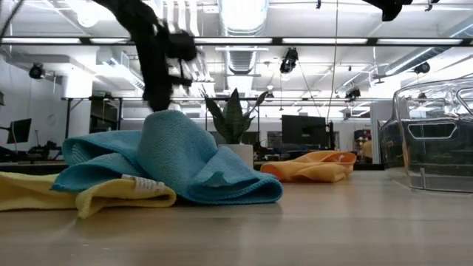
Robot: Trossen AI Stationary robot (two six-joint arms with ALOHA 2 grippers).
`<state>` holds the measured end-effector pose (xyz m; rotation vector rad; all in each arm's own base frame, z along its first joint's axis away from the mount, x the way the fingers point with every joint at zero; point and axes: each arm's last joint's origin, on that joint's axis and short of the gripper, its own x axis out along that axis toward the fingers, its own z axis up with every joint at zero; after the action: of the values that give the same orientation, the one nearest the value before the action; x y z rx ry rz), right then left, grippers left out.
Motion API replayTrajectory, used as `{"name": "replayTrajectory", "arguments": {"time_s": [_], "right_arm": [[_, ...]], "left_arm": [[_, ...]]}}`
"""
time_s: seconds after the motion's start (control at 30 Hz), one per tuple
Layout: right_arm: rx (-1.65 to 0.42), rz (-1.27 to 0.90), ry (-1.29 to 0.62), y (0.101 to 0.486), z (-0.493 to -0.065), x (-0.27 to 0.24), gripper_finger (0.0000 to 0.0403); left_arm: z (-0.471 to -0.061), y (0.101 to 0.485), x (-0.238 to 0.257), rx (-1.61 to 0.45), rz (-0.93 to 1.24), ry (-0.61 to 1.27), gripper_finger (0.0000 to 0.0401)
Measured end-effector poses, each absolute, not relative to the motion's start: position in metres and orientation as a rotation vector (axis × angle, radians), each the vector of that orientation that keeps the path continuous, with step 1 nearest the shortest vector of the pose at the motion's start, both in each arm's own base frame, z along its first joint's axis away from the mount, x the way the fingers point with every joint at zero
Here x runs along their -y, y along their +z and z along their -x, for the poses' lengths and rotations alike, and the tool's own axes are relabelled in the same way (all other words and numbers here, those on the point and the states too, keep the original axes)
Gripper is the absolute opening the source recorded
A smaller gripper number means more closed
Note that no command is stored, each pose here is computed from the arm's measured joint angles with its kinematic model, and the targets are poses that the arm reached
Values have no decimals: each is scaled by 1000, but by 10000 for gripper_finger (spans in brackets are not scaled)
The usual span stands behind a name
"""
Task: Roll microfiber towels into tight, uniform cylinder then place into a basket
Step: Move the blue microfiber cloth from center to top left
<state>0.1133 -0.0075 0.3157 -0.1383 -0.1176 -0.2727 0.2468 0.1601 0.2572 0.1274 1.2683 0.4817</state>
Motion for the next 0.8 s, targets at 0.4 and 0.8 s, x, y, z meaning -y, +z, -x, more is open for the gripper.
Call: {"name": "replayTrajectory", "arguments": {"time_s": [0.4, 0.8], "right_arm": [[116, 138, -273, 316, -113, 8, 128], [108, 135, -272, 315, -115, 8, 128]], "left_arm": [[-275, 262, -7, -799, -31, -85, 0], [-307, 161, 69, -957, 9, -298, 0]]}}
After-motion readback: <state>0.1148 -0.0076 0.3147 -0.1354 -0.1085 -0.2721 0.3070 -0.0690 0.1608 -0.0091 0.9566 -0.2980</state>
